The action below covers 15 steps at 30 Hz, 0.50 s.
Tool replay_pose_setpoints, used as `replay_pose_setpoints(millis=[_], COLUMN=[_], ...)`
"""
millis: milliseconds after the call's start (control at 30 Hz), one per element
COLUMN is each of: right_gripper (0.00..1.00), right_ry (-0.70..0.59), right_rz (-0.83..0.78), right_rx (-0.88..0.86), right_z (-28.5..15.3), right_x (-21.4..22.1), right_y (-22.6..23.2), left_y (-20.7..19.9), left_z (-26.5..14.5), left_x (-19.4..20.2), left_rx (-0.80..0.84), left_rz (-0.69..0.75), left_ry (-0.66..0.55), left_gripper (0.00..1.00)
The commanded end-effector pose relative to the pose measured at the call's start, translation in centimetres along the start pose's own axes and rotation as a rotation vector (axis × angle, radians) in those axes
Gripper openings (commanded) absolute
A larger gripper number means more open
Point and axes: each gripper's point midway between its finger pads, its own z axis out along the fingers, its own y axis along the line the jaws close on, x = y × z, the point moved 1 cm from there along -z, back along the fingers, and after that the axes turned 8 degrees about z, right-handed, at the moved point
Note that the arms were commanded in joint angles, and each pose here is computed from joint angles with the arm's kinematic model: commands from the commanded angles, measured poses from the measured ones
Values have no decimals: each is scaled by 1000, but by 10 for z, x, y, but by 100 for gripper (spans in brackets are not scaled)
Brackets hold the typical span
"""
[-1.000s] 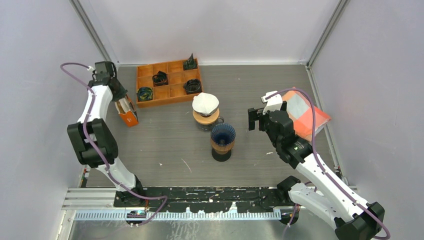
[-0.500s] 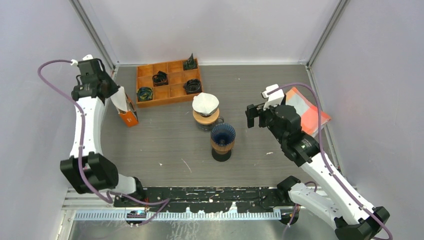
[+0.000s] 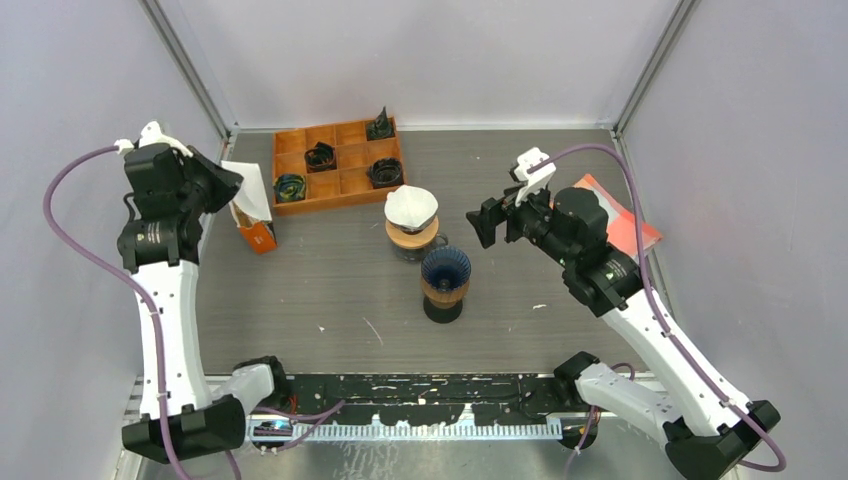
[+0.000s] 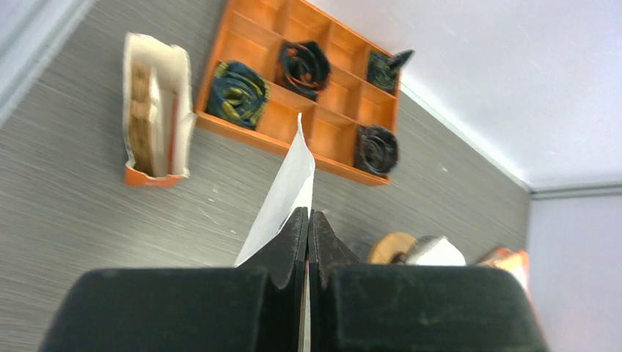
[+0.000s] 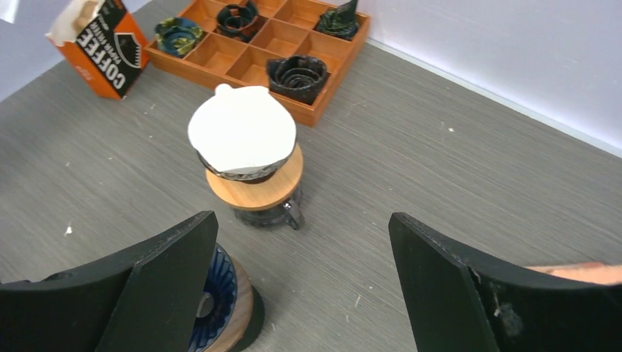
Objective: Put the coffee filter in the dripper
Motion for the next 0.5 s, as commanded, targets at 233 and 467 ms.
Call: replay_pose_setpoints(millis=[233,467], right_gripper=[92,92], right_ry=[-106,-129], right_rz=[-10,-75], right_rx=[-207,-252], right_z=[28,48], right_x=[-23,-19], right_y=[51,82], left_y=[-80,-120], left_z=[-14,-26], left_x=[39,47], left_rx=[293,400], left_rz=[-112,-189], left_ry=[47,7], left_gripper=[0,0])
